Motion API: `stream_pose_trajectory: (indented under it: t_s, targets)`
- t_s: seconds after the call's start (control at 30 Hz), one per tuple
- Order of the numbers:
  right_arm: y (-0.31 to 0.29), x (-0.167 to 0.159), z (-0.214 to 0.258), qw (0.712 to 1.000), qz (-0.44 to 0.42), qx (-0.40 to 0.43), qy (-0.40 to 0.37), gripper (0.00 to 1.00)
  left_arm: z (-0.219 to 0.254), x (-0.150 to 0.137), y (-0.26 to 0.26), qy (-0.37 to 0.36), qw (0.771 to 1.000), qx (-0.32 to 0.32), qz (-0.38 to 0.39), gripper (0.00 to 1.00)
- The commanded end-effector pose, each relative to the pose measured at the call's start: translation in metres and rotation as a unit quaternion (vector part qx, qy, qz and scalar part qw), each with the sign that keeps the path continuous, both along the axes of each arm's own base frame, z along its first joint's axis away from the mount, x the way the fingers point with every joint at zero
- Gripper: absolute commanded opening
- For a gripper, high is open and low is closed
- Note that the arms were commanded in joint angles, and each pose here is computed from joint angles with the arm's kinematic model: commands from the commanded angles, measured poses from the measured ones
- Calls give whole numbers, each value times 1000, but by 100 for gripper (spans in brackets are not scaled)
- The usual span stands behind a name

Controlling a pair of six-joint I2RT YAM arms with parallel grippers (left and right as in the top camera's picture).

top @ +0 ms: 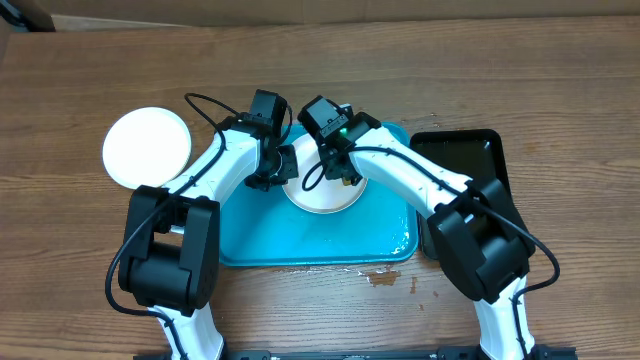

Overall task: Clean dirty plates on tray and stack at the side
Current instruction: 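Scrub the white plate held by the left gripper with the sponge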

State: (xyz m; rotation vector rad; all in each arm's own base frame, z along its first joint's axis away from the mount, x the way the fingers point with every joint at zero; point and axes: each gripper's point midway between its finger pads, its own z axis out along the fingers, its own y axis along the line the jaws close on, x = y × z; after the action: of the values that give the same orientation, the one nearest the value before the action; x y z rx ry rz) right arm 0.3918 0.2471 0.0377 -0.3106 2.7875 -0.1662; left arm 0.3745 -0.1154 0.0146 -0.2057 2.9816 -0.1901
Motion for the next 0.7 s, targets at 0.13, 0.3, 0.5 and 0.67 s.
stream_pose_trajectory:
  t_s: [0.13, 0.3, 0.5, 0.67]
  targets:
    - [-21, 6, -13, 999, -29, 1, 12, 4, 4, 0, -3, -3, 1000, 0, -10, 4]
    - [-12, -3, -19, 998, -24, 36, 44, 4, 4, 0, -3, -3, 1000, 0, -10, 4]
    - [-10, -9, -34, 997, -32, 56, 53, 4, 4, 0, -3, -3, 1000, 0, -10, 4]
    - [-10, -10, -36, 991, -61, 90, 73, 4, 4, 0, -3, -3, 1000, 0, -12, 4]
